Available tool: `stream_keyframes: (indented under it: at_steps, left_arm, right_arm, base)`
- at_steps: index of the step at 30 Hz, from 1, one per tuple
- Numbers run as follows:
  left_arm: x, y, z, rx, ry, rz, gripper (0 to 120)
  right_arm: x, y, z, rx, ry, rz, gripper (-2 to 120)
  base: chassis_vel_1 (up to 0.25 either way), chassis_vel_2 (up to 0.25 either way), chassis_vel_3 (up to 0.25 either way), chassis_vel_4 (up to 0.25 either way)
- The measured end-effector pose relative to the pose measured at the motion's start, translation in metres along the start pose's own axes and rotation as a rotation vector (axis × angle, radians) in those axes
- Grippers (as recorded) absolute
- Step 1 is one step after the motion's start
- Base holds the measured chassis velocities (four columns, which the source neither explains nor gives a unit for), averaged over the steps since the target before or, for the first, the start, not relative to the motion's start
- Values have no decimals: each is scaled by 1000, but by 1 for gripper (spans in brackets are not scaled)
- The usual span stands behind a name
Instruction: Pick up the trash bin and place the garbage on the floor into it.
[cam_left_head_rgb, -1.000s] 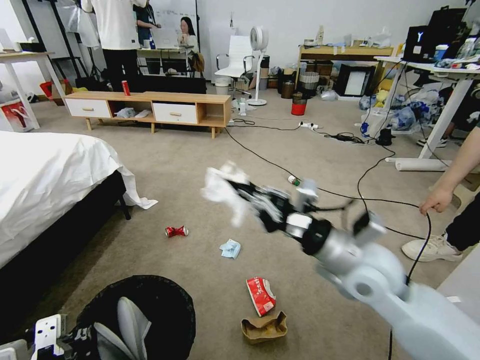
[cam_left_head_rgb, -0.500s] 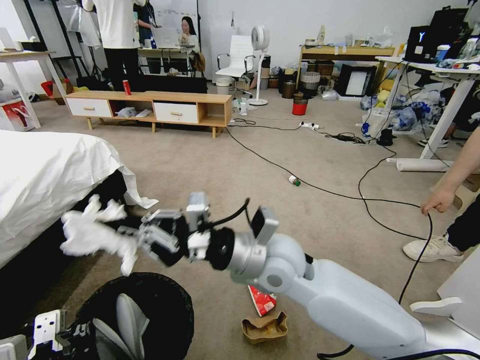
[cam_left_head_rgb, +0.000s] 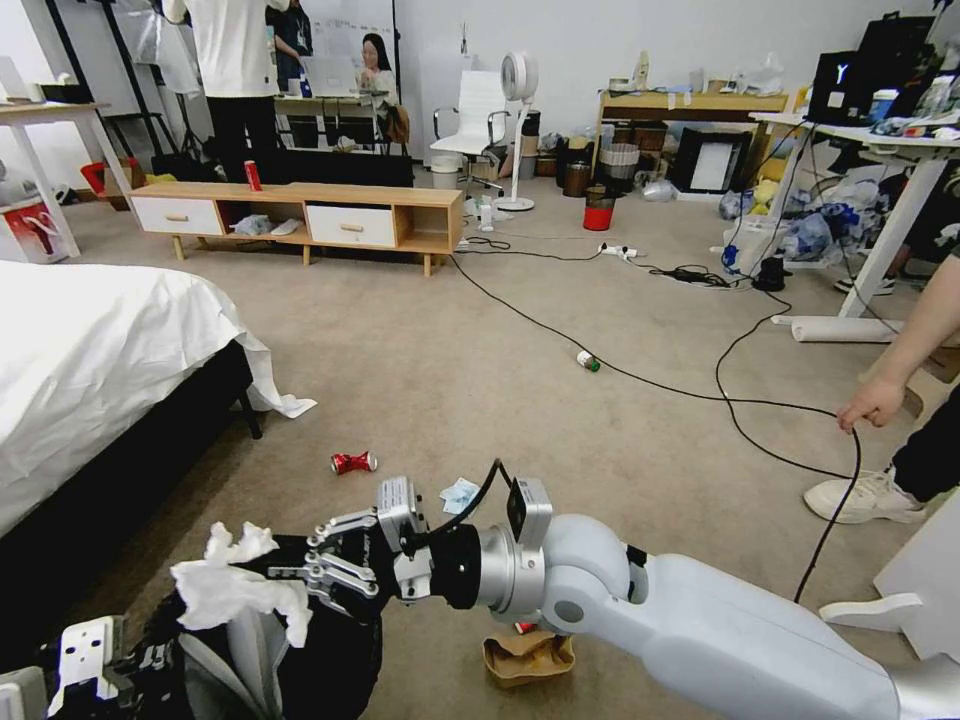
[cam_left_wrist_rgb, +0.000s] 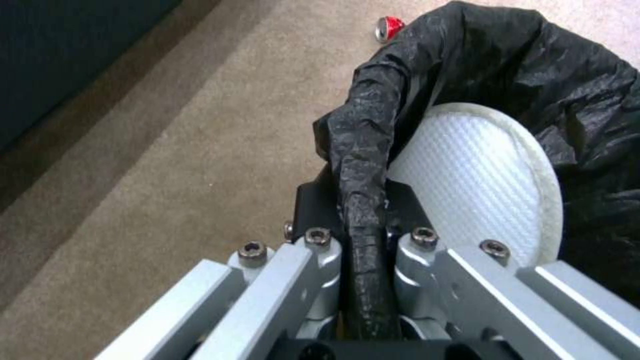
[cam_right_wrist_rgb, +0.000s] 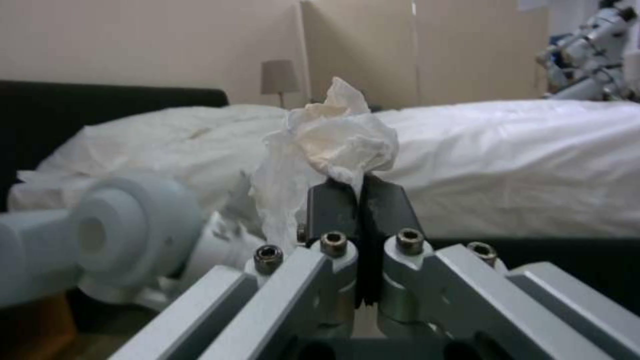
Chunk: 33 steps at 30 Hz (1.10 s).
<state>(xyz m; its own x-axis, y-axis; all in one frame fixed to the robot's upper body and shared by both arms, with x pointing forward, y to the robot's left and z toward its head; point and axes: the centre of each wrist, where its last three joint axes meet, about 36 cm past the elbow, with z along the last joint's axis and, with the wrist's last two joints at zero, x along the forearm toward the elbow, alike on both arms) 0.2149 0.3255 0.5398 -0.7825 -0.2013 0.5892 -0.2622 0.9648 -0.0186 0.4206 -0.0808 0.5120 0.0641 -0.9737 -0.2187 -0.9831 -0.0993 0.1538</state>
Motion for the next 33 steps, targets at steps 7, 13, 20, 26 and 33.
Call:
stream_keyframes:
  at_steps: [7,13,20,26,33]
  left_arm:
    - [0,-1,0,-2,10,7,4]
    - [-1,-2,2,-4,20,12,4]
    - [0,-2,2,6,28,18,4]
    - [0,-2,5,31,49,31,4]
    - [0,-3,6,46,62,41,4]
  right_arm:
    - [12,-1,13,0,56,62,0]
    - [9,-4,26,-19,88,82,0]
    - [12,-10,39,-5,132,113,7]
    - [13,-9,48,-19,139,128,28]
    - [15,-7,54,-22,149,137,54]
  base:
    - [0,0,0,0]
    - [0,0,0,0]
    - [0,0,0,0]
    - [0,0,0,0]
    - [0,0,0,0]
